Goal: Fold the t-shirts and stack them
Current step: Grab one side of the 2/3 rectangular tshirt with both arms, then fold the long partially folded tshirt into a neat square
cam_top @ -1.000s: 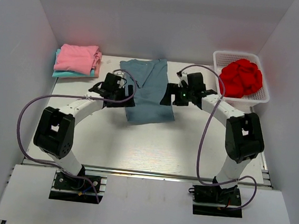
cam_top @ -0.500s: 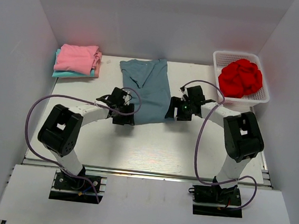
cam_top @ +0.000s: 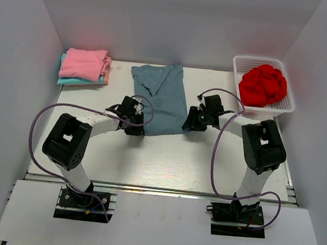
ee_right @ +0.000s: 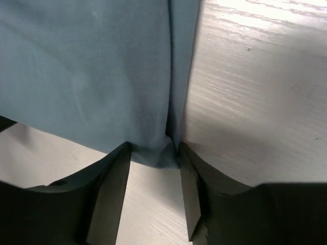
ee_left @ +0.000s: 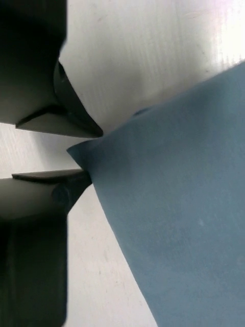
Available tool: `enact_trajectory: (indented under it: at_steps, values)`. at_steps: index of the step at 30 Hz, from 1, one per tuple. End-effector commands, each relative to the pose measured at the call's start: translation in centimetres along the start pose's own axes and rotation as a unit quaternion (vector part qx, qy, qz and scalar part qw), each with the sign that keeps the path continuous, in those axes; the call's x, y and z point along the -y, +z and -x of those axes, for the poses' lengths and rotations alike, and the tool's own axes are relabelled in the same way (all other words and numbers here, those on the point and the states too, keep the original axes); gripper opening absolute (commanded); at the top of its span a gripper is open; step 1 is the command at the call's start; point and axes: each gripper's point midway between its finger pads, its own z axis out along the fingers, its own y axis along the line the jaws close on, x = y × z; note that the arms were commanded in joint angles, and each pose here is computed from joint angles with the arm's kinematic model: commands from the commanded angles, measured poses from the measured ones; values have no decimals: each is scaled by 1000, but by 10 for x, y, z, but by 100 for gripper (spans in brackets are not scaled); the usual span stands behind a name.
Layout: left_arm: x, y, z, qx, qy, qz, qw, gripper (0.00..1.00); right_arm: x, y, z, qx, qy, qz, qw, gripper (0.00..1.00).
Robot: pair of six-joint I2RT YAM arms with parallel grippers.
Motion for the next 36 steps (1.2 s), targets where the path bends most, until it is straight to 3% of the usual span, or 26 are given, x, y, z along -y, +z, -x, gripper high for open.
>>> enact_trajectory:
  at_steps: [1, 3, 4, 5, 8, 9, 14, 18, 27, 36]
  values:
    - [-8, 6, 1, -2, 9, 20, 1000, 40, 11, 5, -16, -18, 4, -15, 1000, 48]
    - [-8, 8, 3, -2, 17, 20, 1000, 28, 10, 3, -16, -20, 3, -14, 1000, 35]
    - [-3, 8, 7, 5, 27, 8, 1000, 11, 8, 0, -17, -20, 0, -9, 1000, 33]
    - [-3, 8, 7, 5, 27, 8, 1000, 0, 8, 0, -17, -19, -8, -7, 1000, 31]
    - [7, 6, 13, 14, 45, -21, 999, 0, 3, -3, -13, -18, -18, 0, 1000, 12]
    - [8, 4, 10, 12, 45, -26, 999, 0, 0, -5, -13, -19, -20, 6, 1000, 0]
    - [17, -24, 4, 35, 63, -51, 996, 0, -16, -28, -10, 1, -42, 27, 999, 0]
    - [34, -59, 1, 66, 70, -93, 991, 0, -19, -53, -32, -5, -42, 31, 999, 0]
    - [83, -147, -45, 73, 76, -254, 961, 0, -54, -128, -72, 11, -55, 90, 994, 0]
    - [106, -216, -57, 83, 90, -328, 937, 0, -103, -215, -61, 86, -104, 142, 981, 0]
